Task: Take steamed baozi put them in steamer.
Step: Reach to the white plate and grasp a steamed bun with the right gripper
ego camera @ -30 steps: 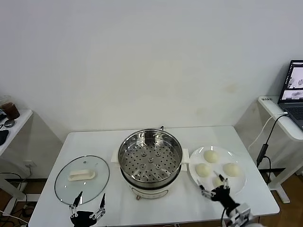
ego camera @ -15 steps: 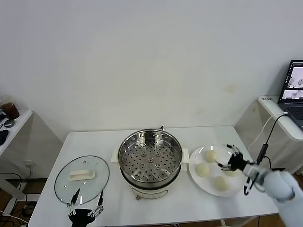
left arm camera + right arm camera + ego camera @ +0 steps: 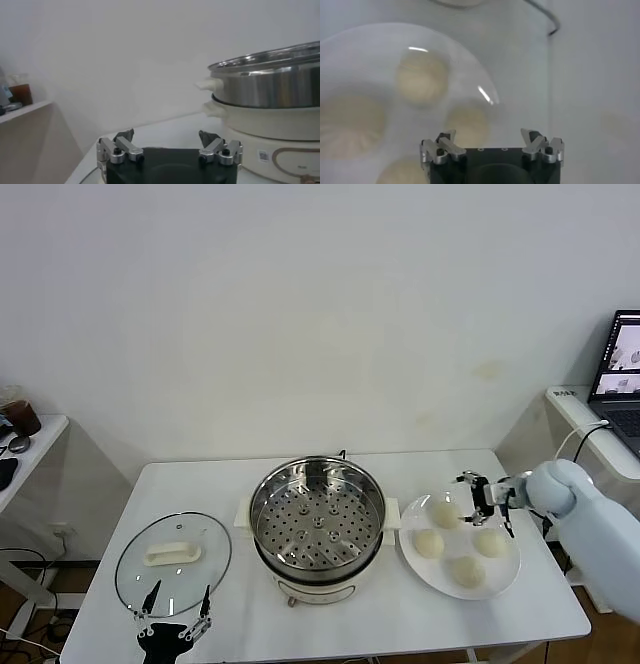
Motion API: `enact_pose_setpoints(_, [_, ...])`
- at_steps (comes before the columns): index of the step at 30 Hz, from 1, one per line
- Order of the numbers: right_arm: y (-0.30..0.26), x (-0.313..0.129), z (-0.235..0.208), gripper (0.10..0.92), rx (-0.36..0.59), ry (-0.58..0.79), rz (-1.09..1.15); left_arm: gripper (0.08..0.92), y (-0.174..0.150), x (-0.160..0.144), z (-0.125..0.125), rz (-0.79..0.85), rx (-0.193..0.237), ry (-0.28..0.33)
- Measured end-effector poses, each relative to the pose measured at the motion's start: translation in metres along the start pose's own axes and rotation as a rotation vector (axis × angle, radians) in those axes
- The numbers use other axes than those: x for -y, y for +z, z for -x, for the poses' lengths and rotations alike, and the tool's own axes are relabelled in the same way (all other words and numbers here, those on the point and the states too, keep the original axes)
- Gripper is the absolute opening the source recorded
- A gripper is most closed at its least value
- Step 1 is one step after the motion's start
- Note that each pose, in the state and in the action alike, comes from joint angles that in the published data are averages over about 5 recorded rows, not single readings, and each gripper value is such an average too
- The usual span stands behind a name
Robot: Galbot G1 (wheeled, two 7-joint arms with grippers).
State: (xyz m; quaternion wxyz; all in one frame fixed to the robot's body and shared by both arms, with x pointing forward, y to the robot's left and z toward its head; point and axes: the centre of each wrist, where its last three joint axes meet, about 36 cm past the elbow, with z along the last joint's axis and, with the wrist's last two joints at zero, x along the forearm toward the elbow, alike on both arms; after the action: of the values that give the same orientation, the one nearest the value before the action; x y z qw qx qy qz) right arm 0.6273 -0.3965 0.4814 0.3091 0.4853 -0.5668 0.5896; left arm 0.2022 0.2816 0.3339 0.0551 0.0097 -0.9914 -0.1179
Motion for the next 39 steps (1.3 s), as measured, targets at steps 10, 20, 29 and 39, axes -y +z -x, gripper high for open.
enact_pose_setpoints(10, [-0.011,0.02,0.022,0.823,-0.047,-0.122,0.014,0.823,0.001,-0.004,0.005,0.011,0.009,-0.004])
enact_pose_setpoints(20, [-0.019,0.038,0.036,0.823,-0.093,-0.138,0.015,0.823,0.002,-0.008,0.006,0.02,0.017,-0.014])
enact_pose_setpoints(29, [-0.027,0.04,0.052,0.759,-0.112,-0.163,0.015,0.823,0.002,-0.012,0.006,0.026,0.02,-0.022])
enact_pose_setpoints(39, [-0.029,0.04,0.054,0.591,-0.127,-0.162,0.019,0.823,0.002,-0.012,0.007,0.026,0.022,-0.023])
